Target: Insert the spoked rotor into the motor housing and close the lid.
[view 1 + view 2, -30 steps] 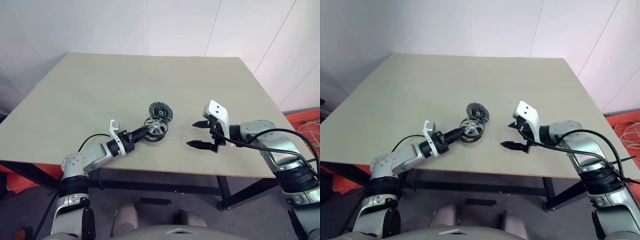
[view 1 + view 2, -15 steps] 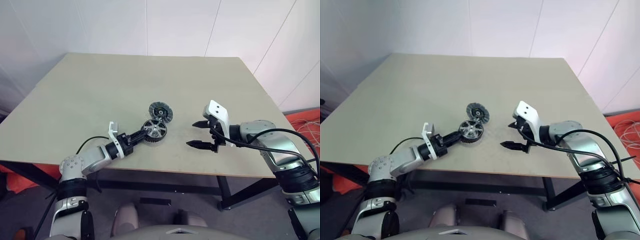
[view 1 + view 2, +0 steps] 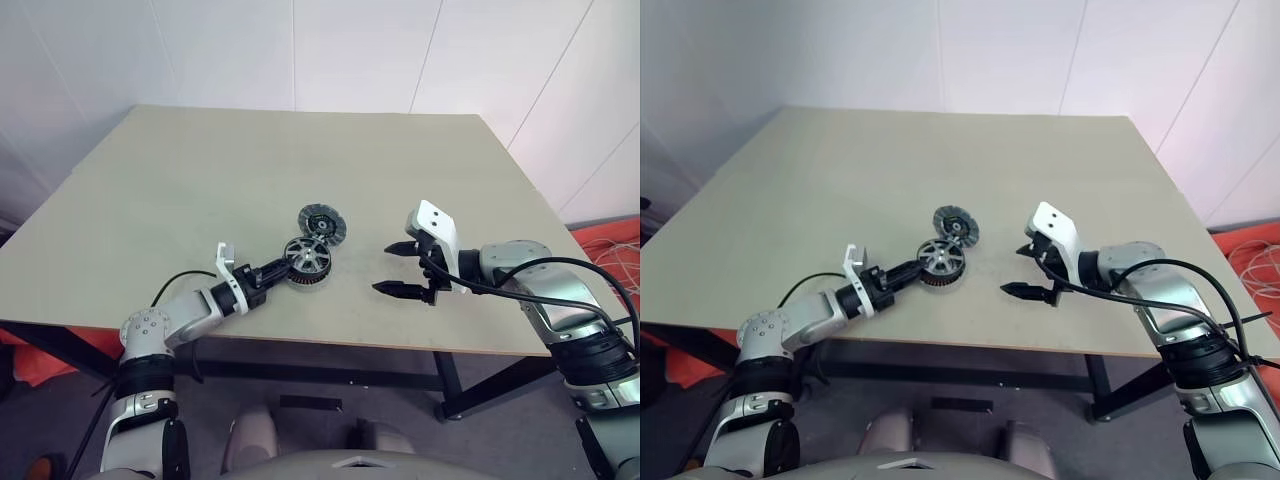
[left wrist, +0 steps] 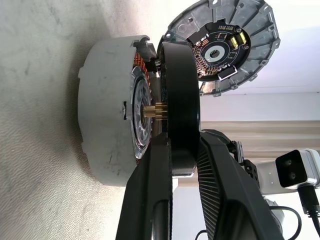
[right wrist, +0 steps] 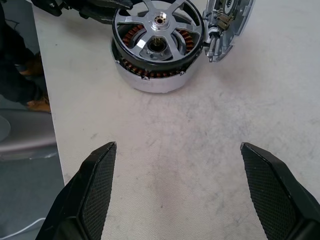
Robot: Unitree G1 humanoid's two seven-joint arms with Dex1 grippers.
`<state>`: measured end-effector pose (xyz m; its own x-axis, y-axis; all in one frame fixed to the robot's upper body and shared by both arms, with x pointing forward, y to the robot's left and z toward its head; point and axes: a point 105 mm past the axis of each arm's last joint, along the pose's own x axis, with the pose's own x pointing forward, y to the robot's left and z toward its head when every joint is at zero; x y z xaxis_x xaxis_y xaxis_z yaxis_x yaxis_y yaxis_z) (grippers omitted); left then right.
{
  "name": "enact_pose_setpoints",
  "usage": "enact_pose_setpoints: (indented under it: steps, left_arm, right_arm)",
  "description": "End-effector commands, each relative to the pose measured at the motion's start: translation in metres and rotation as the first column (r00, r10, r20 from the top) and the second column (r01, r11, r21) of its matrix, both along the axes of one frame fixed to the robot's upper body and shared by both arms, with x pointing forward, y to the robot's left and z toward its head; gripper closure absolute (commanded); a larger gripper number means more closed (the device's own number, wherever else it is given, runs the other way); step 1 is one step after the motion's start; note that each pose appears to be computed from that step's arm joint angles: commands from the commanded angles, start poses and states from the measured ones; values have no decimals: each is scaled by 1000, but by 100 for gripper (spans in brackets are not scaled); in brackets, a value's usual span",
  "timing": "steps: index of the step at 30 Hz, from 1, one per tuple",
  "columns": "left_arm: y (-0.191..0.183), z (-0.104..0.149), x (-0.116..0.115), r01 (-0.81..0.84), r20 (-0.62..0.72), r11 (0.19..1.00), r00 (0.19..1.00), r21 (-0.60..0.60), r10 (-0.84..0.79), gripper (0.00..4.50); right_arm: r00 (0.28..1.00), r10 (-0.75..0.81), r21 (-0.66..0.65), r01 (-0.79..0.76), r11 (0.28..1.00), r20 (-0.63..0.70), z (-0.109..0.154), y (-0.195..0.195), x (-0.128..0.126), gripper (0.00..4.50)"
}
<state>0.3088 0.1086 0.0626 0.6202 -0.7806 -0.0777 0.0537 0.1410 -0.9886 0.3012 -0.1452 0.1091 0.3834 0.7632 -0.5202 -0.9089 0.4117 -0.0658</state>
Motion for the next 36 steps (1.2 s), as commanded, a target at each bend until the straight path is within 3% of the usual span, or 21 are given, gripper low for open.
enact_pose_setpoints:
  steps: [1,13,19,29,36]
  left_arm:
    - [3,18,6,-21,51,998,998,-67,24,411]
    - [-3,19,-6,48,43,997,998,-58,-46,12]
    - [-9,28,-15,88,56,995,995,-52,-85,6]
    - [-13,73,-20,104,150,991,984,-83,-91,6]
    - [-9,61,-29,108,108,994,989,-16,-105,6]
  right_arm:
    - [998,17,13,-18,1000,65,16,3,2,0]
    - [998,23,15,-24,1000,64,15,5,3,0]
    - [998,24,14,-25,1000,64,15,5,3,0]
    - [998,33,19,-34,999,59,13,9,3,0]
    - [998,35,19,-36,999,54,11,10,1,0]
